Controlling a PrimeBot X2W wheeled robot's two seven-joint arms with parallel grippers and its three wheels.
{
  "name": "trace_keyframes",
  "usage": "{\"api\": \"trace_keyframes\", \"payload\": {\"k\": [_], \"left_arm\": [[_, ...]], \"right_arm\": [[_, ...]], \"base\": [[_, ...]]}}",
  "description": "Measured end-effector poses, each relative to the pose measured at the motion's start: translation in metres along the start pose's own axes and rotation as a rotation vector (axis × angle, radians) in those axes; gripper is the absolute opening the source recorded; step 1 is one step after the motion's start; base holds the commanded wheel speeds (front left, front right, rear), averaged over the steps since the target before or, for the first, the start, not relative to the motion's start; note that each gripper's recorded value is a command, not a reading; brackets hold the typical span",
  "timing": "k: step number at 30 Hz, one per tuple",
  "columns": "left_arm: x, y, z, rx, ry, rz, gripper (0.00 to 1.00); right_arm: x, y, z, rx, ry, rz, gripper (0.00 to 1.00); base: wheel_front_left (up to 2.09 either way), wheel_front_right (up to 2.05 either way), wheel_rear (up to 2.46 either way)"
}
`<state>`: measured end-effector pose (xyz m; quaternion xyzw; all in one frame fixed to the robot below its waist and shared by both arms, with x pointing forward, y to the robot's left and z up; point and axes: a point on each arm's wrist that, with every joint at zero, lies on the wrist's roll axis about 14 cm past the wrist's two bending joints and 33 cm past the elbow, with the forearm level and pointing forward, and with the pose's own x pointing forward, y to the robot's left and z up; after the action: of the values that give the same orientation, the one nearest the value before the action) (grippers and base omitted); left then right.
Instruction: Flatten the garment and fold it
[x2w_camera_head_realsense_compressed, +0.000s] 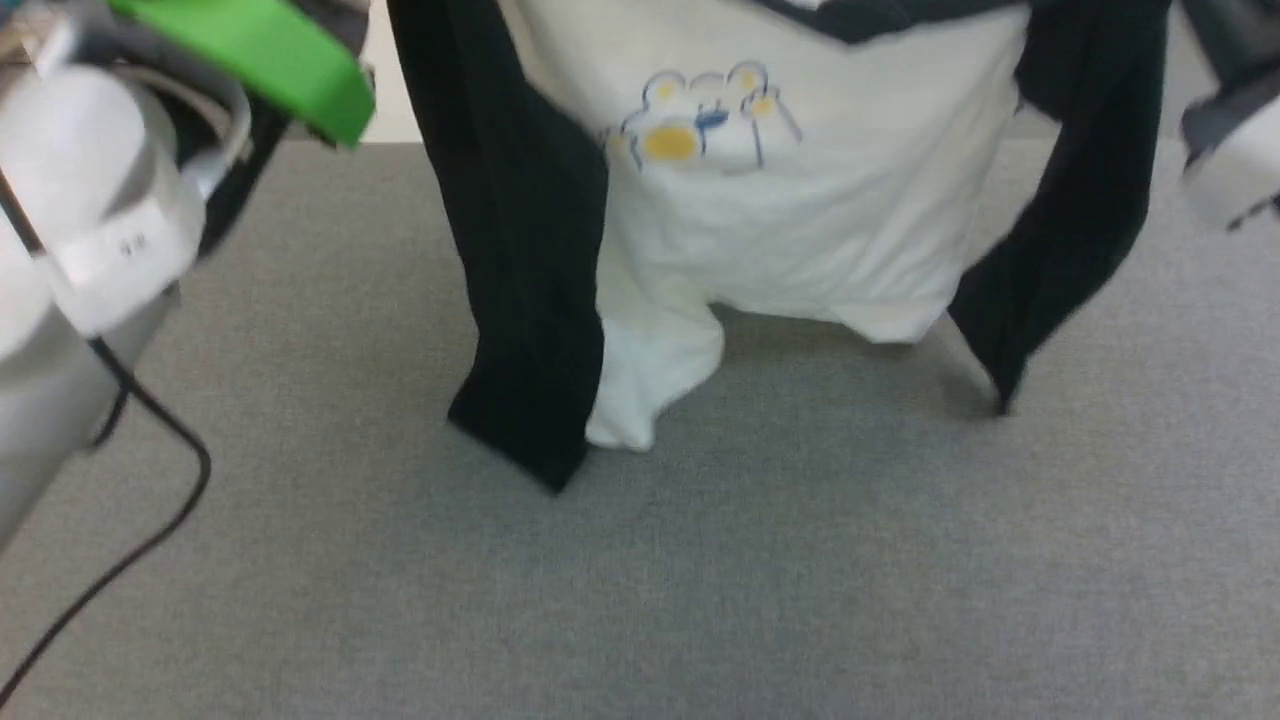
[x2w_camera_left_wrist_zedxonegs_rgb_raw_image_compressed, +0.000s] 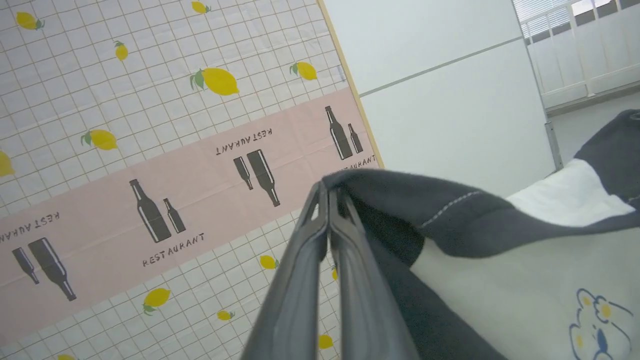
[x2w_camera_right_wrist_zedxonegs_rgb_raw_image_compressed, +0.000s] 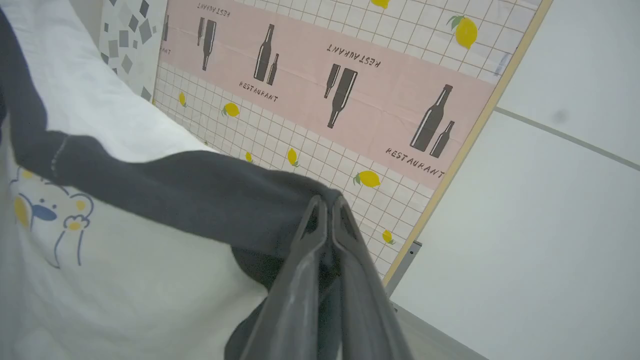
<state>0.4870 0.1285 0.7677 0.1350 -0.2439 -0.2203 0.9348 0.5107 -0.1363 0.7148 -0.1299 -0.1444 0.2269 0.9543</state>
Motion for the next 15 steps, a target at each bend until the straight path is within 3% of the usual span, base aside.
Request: {"api": "trace_keyframes", "payload": {"k": [15], "left_arm": [[0.113,0.071,-0.006,0.219,-0.09,0.077,0.0]], "right_arm": [[0.11,-0.083,0.032,-0.16,-0.136,-0.158,0.0]], "base": [[0.0,0.0,0.0]]}}
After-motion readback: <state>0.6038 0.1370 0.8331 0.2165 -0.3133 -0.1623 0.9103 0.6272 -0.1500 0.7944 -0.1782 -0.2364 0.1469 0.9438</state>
